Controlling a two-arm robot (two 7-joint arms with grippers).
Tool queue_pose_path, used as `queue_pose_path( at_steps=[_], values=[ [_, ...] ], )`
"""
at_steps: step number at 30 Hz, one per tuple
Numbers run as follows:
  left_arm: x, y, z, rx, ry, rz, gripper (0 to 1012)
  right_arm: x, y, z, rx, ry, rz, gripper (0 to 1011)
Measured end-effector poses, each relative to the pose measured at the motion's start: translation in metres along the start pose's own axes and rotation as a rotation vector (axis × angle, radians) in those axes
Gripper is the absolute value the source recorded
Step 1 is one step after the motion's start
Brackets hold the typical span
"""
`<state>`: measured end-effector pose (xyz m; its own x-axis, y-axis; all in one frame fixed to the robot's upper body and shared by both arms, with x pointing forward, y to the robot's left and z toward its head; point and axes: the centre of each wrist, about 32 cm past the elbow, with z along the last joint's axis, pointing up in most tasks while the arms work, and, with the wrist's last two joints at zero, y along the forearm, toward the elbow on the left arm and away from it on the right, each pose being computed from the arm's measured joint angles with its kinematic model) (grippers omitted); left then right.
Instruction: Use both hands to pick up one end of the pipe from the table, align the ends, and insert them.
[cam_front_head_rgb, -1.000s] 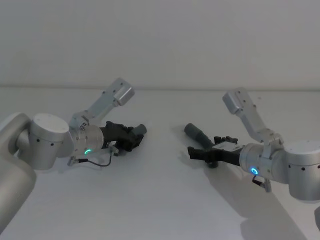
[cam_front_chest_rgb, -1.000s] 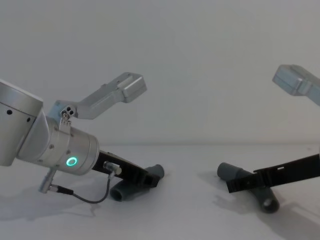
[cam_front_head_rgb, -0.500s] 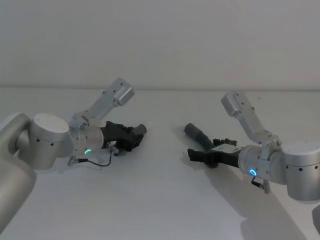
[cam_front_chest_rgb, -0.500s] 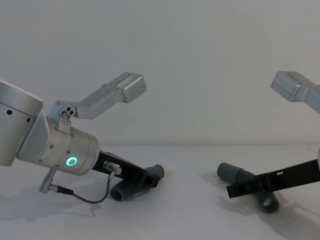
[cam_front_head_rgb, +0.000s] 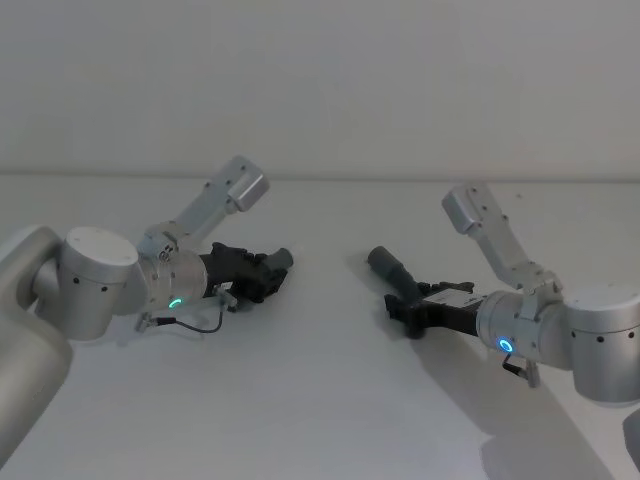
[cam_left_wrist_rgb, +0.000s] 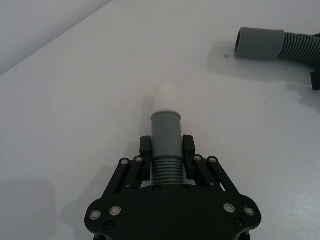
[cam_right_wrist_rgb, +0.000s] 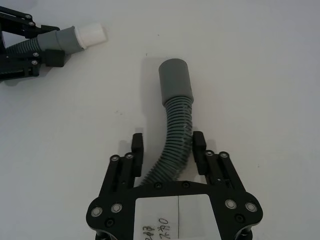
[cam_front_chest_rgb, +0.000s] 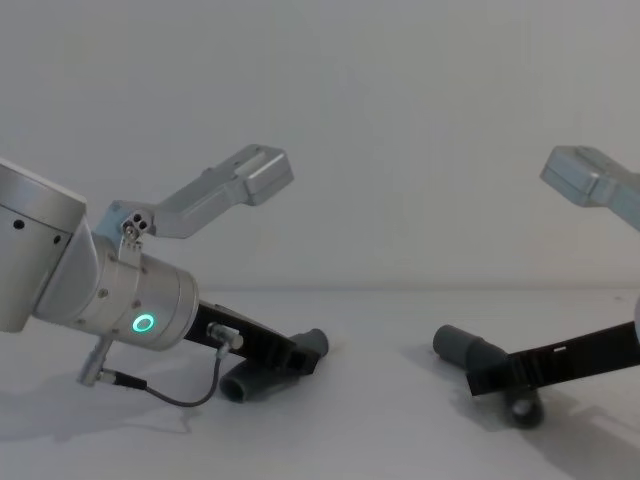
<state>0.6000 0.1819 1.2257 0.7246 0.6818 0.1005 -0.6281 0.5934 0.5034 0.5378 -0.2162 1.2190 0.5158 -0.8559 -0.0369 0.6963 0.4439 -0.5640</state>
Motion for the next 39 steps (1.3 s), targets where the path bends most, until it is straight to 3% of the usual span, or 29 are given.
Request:
queue_pose_path(
  at_steps=[8, 11, 31, 39],
  values=[
    [0.0000, 0.0000, 0.0000, 0.000, 0.000, 0.000, 360, 0.0001, 0.0003, 0.0000, 0.000, 0.000, 0.000, 326],
    [0.0000, 0.0000, 0.0000, 0.000, 0.000, 0.000, 360, 0.0000, 0.0004, 0.0000, 0.000, 0.000, 0.000, 283],
    [-0.0024, -0.0011, 0.0000, -0.005, -0.003, 0.007, 360, 0.0011, -0.0002, -0.0002, 0.010, -0.009, 0.001, 283],
    [-0.0080, -0.0005, 0.0023, -0.049, -0.022, 0.023, 360, 0.0046, -0.0055, 0.0052, 0.073, -0.062, 0.012, 283]
  ],
)
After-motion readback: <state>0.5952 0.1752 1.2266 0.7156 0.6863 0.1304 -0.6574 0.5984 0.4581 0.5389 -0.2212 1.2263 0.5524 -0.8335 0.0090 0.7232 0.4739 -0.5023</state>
